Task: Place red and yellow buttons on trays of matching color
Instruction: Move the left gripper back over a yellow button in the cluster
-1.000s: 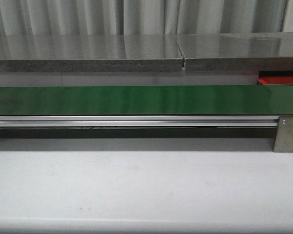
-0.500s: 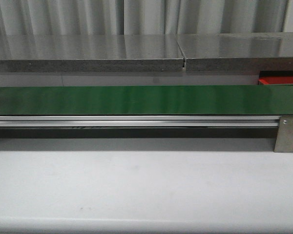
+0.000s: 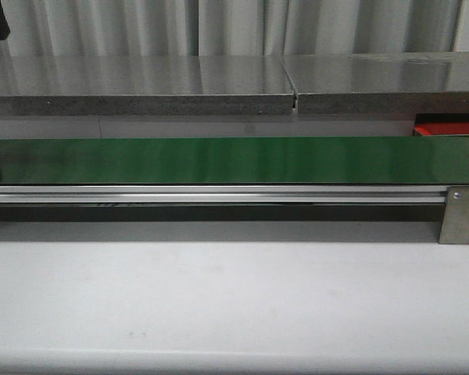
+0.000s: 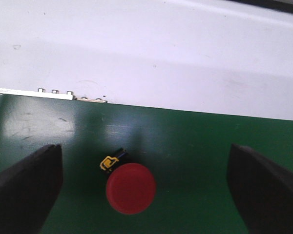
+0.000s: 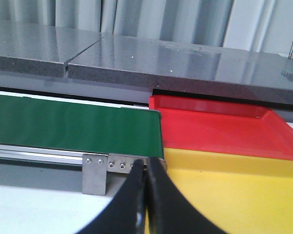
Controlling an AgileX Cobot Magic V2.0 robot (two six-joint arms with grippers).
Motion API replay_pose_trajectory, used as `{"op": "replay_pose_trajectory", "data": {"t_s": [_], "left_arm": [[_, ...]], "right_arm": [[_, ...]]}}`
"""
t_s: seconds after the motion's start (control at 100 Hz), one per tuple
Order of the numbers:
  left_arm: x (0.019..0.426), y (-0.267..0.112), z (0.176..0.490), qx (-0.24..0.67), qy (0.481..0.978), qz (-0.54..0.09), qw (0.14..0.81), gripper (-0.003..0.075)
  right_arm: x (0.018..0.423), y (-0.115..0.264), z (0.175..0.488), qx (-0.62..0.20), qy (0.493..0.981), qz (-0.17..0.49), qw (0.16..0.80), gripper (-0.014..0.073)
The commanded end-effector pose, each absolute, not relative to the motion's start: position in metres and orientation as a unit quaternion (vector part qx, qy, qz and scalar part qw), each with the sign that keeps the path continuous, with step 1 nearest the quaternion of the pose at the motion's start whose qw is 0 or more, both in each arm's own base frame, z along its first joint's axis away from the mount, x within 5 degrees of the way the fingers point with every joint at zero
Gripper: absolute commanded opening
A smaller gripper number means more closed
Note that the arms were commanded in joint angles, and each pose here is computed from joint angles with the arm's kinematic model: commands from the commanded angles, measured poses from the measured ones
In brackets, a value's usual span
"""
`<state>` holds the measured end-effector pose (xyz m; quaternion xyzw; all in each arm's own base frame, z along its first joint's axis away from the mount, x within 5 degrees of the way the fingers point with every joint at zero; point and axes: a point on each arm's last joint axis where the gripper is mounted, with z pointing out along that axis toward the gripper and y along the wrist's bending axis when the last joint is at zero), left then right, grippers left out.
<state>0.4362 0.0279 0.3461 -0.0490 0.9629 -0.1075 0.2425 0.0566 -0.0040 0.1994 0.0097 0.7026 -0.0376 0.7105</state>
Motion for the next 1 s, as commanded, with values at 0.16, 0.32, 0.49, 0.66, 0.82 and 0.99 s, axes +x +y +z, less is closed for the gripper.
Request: {"op": "replay_pose_trajectory", "data": {"t_s": [0.16,0.32,0.49,0.66,0.82,0.99], "left_arm": [[0.398,0.033,0.405,-0.035,0.952,-0.042,0.3,0.0662],[0.376,0.038,0.409,-0.041,0.954,-0.021,0.295,0.0662],[0.351,0.047,0.404,-0.057,0.953,0.039,0.295,0.0662],[0.322,0.056,0.391,-0.09,0.946,0.056,0.305,0.0662],[0.289,0.083,0.376,-0.142,0.939,0.067,0.305,0.0662],[0.268,0.116,0.357,-0.22,0.923,0.055,0.31,0.0662]], "right_arm": [[0.053,-0.003,0.215,0.002,0.66,-0.042,0.75,-0.0118],[0.053,-0.003,0.215,0.002,0.66,-0.042,0.75,-0.0118],[0.053,-0.003,0.215,0.002,0.66,-0.042,0.75,-0.0118],[0.053,-0.003,0.215,0.002,0.66,-0.042,0.75,-0.0118],[0.053,-0.003,0.215,0.002,0.66,-0.042,0.75,-0.0118],[0.053,-0.003,0.215,0.002,0.66,-0.042,0.75,-0.0118]]}}
